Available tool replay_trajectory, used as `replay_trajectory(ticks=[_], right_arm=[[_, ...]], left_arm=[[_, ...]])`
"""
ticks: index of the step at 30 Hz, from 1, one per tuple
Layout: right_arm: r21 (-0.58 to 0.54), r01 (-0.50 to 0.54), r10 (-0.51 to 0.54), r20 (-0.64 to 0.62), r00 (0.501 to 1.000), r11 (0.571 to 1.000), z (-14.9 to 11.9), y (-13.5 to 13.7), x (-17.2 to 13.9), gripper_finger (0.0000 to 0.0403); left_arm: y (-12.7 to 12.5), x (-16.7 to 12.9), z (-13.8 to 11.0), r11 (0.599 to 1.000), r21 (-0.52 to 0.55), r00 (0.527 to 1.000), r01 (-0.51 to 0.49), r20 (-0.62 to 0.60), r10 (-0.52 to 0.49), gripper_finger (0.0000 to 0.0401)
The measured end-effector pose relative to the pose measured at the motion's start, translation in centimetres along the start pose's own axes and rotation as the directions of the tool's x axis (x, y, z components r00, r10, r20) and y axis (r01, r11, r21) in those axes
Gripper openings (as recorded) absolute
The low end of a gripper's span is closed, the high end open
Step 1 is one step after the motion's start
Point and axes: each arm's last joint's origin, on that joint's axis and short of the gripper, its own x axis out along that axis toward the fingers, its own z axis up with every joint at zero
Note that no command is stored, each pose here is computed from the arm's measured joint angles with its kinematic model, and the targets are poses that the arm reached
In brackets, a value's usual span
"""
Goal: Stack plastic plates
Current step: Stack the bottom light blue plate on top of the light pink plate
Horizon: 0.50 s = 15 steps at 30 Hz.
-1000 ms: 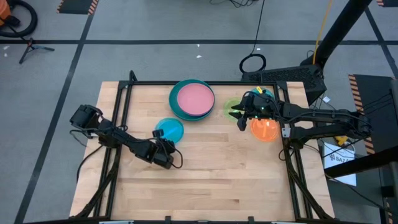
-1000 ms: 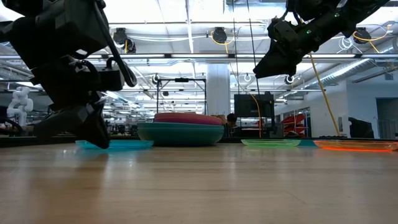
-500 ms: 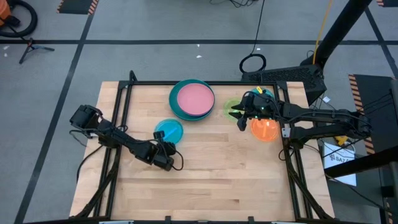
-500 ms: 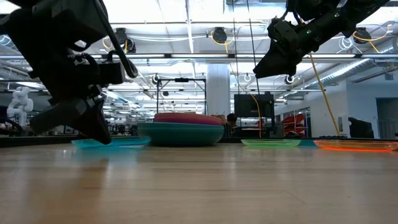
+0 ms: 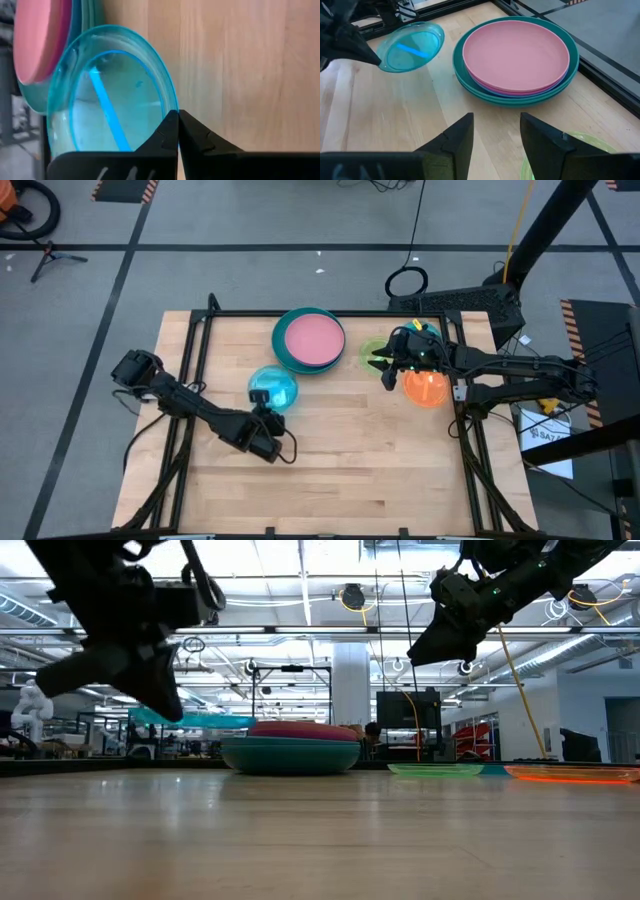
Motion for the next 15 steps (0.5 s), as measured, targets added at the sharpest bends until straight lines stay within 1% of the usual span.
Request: replay_trajectory(ticks=[4, 8, 11, 15], right_arm=[[0.0, 0.0, 0.0, -0.003, 1.0, 1.0, 0.0, 0.0, 0.0, 0.0155], [0.0, 0.0, 0.0, -0.004, 1.0, 1.0, 0.0, 0.0, 0.0, 0.0155], [0.0, 0.001, -0.001, -0.005, 1.0, 1.0, 0.0, 0.0, 0.0, 0.0155], [-0.002, 0.0, 0.0, -0.005, 1.0, 1.0, 0.0, 0.0, 0.0, 0.0155]], left_arm=[[0.6, -0.8, 1.1, 0.995, 0.095, 1.0, -0.019, 0.024, 0.017, 0.0001], [1.9, -1.1, 2.2, 0.981, 0.189, 0.999, -0.045, 0.022, 0.042, 0.0001], [3.2, -0.9, 3.2, 0.97, 0.237, 0.998, -0.054, 0.025, 0.05, 0.0001], [5.7, -0.4, 4.4, 0.956, 0.284, 0.998, -0.07, 0.019, 0.067, 0.0001]])
